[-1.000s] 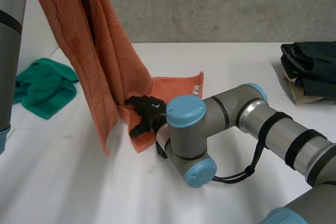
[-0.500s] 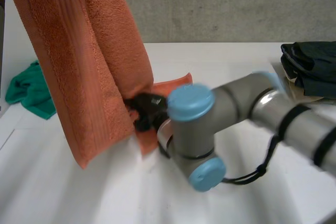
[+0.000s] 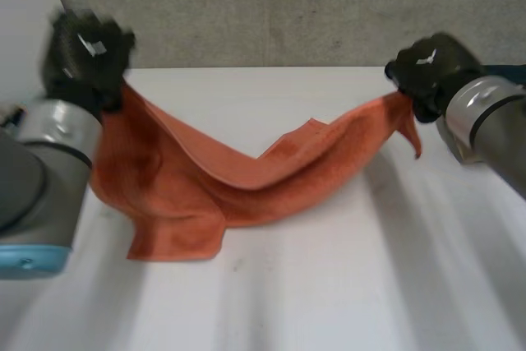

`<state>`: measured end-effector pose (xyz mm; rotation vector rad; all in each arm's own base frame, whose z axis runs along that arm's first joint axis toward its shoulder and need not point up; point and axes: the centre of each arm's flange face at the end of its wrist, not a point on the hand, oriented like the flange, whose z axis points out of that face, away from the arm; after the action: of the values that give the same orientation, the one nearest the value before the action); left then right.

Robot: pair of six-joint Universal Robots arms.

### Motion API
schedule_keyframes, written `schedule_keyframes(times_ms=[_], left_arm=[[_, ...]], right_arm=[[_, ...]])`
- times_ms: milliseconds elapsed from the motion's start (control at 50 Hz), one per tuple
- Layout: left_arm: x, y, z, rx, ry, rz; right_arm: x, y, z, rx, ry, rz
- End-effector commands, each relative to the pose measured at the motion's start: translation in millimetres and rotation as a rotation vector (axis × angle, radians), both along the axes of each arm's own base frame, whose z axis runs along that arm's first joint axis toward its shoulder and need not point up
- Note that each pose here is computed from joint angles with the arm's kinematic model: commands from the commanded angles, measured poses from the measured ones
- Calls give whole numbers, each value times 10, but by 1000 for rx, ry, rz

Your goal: Fold the laundry.

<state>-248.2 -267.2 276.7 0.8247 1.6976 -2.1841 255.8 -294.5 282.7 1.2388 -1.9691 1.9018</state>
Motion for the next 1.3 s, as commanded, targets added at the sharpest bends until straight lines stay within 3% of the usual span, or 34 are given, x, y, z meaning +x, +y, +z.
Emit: schedule_keyframes(times_ms=[20,100,180,360,440,660,820,960,1040,1120,1140,1260,1300], left_arm=[[-97,-160,-696,187,-52,-10],[-112,-198,-815,215,-67,-7],[-101,-188,-837,224,-68,-5],[12,-160,-670,202,-50,19],[30,-128,-633,198,-47,19],[48,-95,-694,220,-54,19],[64,-105,-704,224,-49,26],[131,-85,-605,206,-31,42],[241,-31,-349,153,-4,64],[371,107,42,83,19,82],[416,173,168,68,23,88],[524,465,413,144,-17,79],[541,575,418,227,-46,57]], right_arm=[[110,-244,-836,140,93,22],[75,-289,-917,139,121,2],[-41,-344,-946,186,56,-59],[-541,-353,-612,318,-412,-310],[-674,-223,-705,416,-490,-367],[-685,-47,-1148,538,-489,-345],[-677,-429,-1563,502,-466,-380],[-766,-614,-1379,368,-471,-430],[-751,-578,-949,231,-410,-355],[-734,-333,-392,72,-177,-232],[-753,-233,-202,18,-67,-200],[-973,105,380,-118,342,-194],[-1014,171,460,-117,391,-203]])
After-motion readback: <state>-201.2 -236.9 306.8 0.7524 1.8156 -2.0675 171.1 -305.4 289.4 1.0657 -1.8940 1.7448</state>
